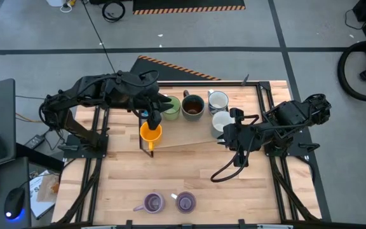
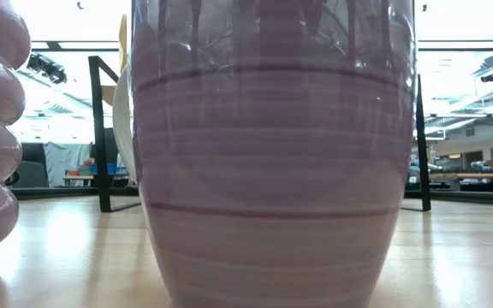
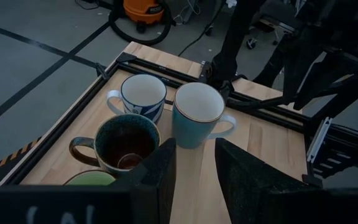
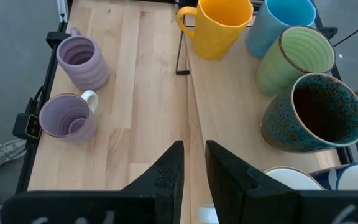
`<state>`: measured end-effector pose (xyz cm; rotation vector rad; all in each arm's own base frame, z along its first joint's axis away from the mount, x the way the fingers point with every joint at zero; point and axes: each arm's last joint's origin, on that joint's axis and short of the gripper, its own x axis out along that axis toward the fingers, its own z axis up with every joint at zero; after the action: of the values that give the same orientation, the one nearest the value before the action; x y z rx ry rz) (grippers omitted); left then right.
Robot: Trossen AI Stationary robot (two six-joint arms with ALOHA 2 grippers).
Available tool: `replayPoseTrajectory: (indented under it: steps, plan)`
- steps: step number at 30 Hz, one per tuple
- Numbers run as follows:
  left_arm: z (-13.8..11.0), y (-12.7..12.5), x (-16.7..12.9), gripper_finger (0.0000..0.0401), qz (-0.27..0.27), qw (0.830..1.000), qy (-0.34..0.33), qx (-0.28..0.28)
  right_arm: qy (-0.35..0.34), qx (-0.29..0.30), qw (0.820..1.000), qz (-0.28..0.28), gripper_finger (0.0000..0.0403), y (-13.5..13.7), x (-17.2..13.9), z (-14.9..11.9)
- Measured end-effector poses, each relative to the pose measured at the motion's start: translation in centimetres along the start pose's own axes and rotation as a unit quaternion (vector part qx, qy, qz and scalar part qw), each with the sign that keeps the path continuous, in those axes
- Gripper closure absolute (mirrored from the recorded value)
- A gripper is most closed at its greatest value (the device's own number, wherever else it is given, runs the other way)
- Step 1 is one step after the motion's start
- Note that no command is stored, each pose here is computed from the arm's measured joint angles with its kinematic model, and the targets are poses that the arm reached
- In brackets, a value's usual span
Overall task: Place coffee mugs
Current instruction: Put the left purple white mug on the shelf
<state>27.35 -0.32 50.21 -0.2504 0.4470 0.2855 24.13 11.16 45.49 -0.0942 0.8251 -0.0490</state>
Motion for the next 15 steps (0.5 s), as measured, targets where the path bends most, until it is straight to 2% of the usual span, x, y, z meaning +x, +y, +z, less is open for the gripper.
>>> replayPoseTrajectory:
  steps: [15]
  plan:
    - [0.0, 0.0, 0.0, 0.0284, 0.0, 1.0, 0.0, 0.0, 0.0, -0.01, 1.0, 0.0, 0.033, 0.0, 0.0, 0.0]
